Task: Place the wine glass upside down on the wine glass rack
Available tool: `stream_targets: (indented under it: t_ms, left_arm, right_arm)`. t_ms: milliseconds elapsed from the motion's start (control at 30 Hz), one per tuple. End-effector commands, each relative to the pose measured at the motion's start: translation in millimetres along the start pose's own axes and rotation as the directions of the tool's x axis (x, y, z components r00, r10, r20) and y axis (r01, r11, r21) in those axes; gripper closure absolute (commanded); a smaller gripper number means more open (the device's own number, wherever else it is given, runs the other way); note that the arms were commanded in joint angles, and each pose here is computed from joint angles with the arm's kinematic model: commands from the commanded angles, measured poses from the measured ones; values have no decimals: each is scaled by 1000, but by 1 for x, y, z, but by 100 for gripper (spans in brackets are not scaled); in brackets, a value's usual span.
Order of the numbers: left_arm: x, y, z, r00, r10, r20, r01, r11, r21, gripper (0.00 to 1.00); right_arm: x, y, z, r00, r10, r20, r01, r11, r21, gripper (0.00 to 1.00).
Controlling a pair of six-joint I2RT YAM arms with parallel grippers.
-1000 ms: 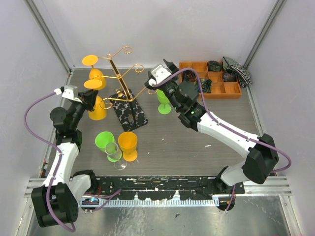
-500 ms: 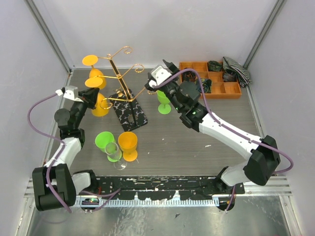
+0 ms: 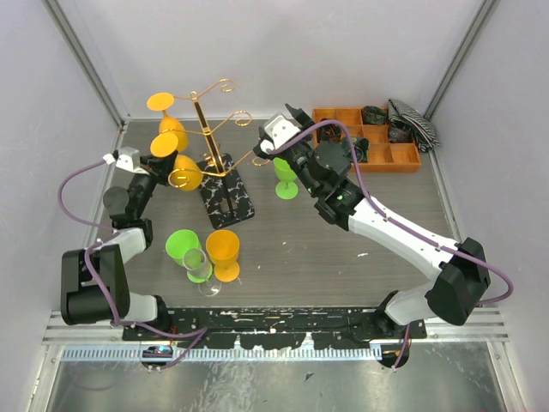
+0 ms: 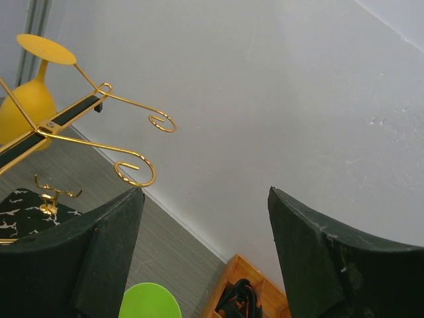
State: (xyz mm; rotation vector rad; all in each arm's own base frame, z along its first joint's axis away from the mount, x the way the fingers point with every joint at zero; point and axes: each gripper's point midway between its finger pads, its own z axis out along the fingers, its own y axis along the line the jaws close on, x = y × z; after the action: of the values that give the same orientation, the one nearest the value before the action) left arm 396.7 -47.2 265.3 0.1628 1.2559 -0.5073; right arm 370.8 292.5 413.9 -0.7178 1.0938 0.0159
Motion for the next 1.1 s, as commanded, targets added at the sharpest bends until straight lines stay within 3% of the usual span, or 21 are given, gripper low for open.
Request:
stream_targets:
  t_ms: [0,233,467,767,1067]
  left_arm:
    - [-13,-8,15,998,25,61,-28,999,46,100]
    - [-22,-14,22,993,60,98,-65,997,52,100]
    - [-11,-9,33,994,92,57,-94,995,44,100]
    - [-10,2,54,992,103,72,-104,995,4,89]
    - [-13,29,58,985,147,88,-134,982,-133,88]
  right_arm:
    - [-21,-19,-2,999,-1,46,-2,999,50,19]
    - [-19,-18,2,999,-3,40,1,999,50,19]
    - [-18,-15,6,999,-6,39,5,999,46,19]
    - [-16,-13,10,999,-6,32,4,999,41,19]
    - [-13,-10,12,1000,-7,24,6,999,38,18]
